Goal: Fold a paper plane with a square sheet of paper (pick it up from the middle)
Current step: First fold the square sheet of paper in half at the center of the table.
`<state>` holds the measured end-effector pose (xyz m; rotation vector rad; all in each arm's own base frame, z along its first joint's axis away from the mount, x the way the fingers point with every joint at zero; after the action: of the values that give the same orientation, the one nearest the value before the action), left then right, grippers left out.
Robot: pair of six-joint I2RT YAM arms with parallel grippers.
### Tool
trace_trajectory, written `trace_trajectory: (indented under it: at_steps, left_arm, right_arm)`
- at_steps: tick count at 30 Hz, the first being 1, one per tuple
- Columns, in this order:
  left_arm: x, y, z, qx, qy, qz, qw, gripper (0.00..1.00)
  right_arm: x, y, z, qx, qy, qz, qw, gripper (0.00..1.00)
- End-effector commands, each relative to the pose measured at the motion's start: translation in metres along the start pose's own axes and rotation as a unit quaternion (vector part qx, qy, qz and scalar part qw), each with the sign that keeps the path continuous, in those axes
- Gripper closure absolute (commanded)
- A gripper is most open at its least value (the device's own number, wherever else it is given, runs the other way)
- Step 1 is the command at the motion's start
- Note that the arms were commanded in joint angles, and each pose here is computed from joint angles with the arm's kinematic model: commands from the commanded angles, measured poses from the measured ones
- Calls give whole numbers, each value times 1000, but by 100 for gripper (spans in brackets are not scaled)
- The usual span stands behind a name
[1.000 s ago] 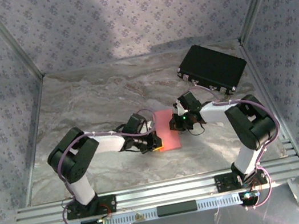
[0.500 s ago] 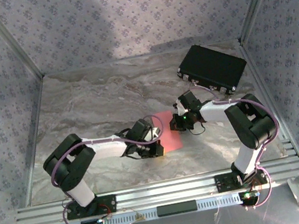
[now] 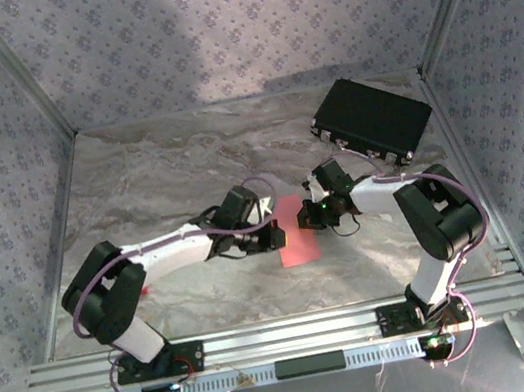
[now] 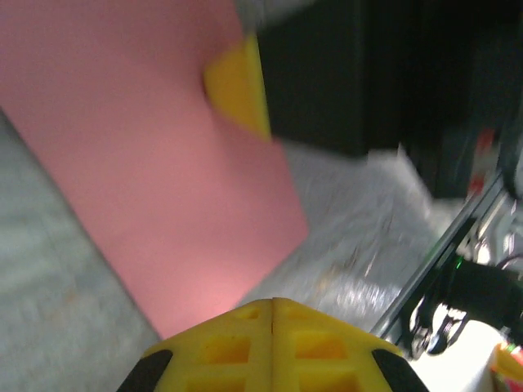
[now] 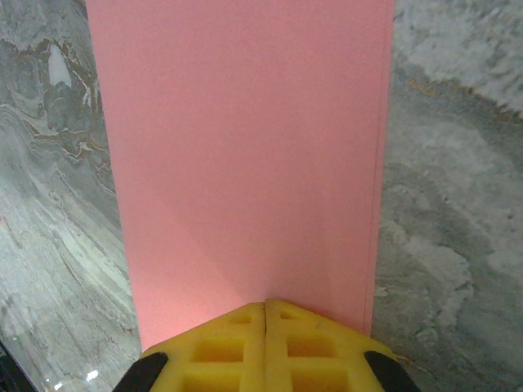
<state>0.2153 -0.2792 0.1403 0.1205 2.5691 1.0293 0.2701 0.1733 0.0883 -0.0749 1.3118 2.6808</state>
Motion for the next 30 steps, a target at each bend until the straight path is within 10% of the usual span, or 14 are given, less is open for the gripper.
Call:
trace_trajectory:
  at_steps: [1,16,30]
  left_arm:
    - [-17,-14,11,29,20,1,999,99]
    - [11,-44,73,-36,77,68,994,99]
    - [-34,-24,44,38,75,39,996,94]
  right_arm:
    - [17,-6,-26,71,-24,34,997,100]
    - [18,-9,-29,80,-31,44,995,100]
    - [16,-7,-30,82,-30,41,995,100]
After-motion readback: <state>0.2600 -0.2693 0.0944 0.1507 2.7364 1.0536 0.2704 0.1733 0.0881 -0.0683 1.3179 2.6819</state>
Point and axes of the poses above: each hand's point on the last joint's axis, 136 mm out from that joint toward the fingers, its own y axis back along the fingers, its own z axis along the line the jaws close on, x = y × z, the point moved 9 cm from there along y, back along the fingers, and after that the axes turned 7 degrees about -y, right-handed, at the moved point
